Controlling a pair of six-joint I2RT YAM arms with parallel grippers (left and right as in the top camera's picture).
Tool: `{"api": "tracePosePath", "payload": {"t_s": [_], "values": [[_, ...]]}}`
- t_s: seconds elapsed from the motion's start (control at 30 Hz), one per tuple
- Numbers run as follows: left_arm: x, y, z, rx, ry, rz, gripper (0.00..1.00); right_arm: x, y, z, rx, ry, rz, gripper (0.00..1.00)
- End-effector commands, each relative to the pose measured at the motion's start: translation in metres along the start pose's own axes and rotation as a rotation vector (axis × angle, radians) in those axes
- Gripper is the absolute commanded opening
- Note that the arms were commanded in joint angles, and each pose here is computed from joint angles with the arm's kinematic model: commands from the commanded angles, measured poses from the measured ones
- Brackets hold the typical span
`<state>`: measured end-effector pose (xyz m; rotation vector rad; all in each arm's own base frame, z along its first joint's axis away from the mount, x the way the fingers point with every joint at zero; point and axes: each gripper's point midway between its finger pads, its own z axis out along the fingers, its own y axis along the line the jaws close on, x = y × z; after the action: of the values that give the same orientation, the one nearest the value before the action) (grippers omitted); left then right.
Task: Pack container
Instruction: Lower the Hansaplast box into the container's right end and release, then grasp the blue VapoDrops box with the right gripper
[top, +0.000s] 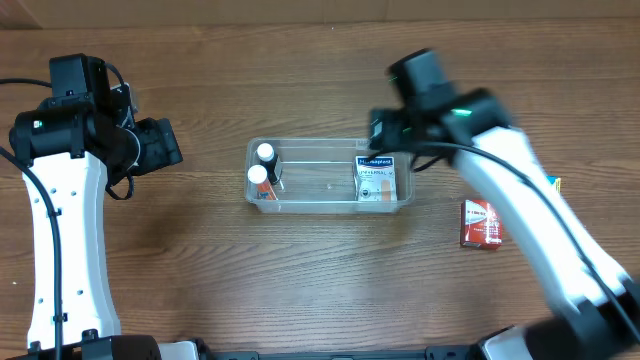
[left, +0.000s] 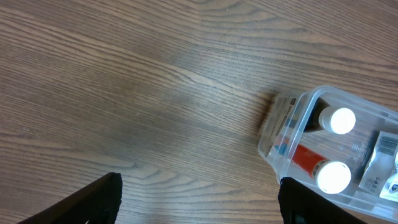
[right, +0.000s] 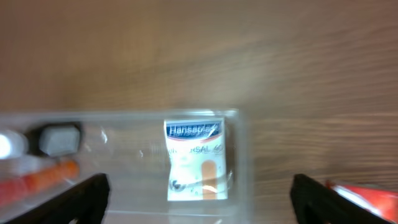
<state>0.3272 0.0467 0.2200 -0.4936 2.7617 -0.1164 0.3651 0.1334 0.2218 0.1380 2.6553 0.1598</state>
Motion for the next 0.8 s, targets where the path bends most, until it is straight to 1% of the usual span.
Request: {"api": "tracePosePath", "payload": {"t_s": [0.0, 0.03, 0.07, 0.1, 0.13, 0.2, 0.27, 0.3, 0.4, 0.5, 0.63, 0.67, 0.77], "values": [[0.002, 0.000, 0.000, 0.009, 0.002, 0.018, 0.82, -0.031, -0.093, -0.063, 0.122, -0.161, 0.246, 1.00], [0.002, 0.000, 0.000, 0.009, 0.002, 0.018, 0.83, -0.027, -0.136, -0.067, 0.196, -0.136, 0.332, 1.00], [0.002, 0.000, 0.000, 0.009, 0.002, 0.018, 0.83, -0.021, -0.171, -0.066, 0.256, -0.106, 0.374, 1.00], [0.002, 0.000, 0.000, 0.010, 0.001, 0.018, 0.83, -0.016, -0.200, -0.061, 0.297, -0.072, 0.396, 1.00], [0.002, 0.000, 0.000, 0.010, 0.001, 0.018, 0.83, -0.008, -0.225, -0.050, 0.311, -0.016, 0.377, 1.00], [0.002, 0.000, 0.000, 0.010, 0.001, 0.018, 0.83, 0.016, -0.266, -0.018, 0.351, 0.112, 0.398, 1.00], [0.002, 0.000, 0.000, 0.010, 0.002, 0.018, 0.83, 0.038, -0.289, 0.016, 0.362, 0.225, 0.397, 1.00], [0.002, 0.000, 0.000, 0.010, 0.001, 0.018, 0.83, 0.051, -0.298, 0.034, 0.362, 0.290, 0.399, 1.00], [0.002, 0.000, 0.000, 0.010, 0.001, 0.018, 0.83, 0.076, -0.313, 0.073, 0.344, 0.406, 0.407, 1.00], [0.001, 0.000, 0.000, 0.010, 0.000, 0.018, 0.83, 0.083, -0.313, 0.090, 0.302, 0.427, 0.368, 1.00], [0.001, -0.001, 0.000, 0.011, -0.003, 0.019, 0.83, 0.093, -0.313, 0.103, 0.290, 0.427, 0.341, 1.00], [0.000, -0.001, 0.000, 0.011, -0.005, 0.019, 0.83, 0.097, -0.309, 0.110, 0.258, 0.426, 0.316, 1.00], [-0.001, -0.001, -0.001, 0.012, -0.008, 0.019, 0.83, 0.106, -0.312, 0.123, 0.262, 0.414, 0.305, 1.00]]}}
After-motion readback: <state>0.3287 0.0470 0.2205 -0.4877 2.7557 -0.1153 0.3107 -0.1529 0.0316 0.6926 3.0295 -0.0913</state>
